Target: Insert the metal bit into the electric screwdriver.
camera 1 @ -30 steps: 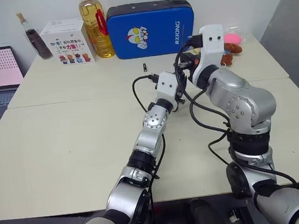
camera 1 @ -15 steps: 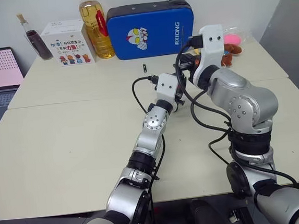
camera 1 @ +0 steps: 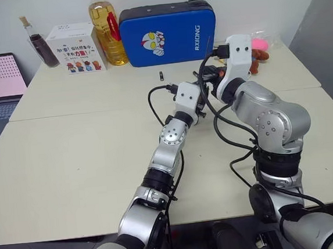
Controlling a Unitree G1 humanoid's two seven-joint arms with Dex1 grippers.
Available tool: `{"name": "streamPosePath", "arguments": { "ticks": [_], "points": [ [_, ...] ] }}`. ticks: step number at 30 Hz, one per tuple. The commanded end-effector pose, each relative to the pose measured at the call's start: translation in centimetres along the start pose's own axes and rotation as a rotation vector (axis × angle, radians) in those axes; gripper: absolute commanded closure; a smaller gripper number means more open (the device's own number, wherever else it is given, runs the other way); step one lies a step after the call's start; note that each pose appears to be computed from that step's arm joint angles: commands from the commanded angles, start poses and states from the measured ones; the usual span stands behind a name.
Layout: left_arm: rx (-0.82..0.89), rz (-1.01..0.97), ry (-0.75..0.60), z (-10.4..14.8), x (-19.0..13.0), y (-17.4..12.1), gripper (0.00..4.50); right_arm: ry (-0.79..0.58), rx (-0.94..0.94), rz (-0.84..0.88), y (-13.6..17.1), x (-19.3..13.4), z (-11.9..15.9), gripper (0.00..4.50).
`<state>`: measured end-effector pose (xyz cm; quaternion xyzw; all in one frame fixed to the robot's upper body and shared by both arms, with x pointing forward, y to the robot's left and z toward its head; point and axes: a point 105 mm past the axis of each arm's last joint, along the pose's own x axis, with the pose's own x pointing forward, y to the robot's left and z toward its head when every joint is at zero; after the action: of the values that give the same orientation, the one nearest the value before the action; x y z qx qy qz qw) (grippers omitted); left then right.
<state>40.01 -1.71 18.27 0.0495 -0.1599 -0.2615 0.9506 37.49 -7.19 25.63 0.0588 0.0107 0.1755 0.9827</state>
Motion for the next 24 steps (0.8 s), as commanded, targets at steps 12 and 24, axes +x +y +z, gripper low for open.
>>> {"name": "streamPosePath", "arguments": {
  "ticks": [12, 24],
  "points": [
    [0.007, -0.021, -0.025, 0.7, 0.2, -0.7, 2.82, -0.076, 0.028, 0.083, -0.6, 0.0, 4.0, 2.69],
    [0.009, -0.035, -0.024, 0.8, 0.3, -0.3, 2.82, 0.096, 0.161, 0.43, -1.9, -4.1, 7.3, 0.01]
  ]
}}
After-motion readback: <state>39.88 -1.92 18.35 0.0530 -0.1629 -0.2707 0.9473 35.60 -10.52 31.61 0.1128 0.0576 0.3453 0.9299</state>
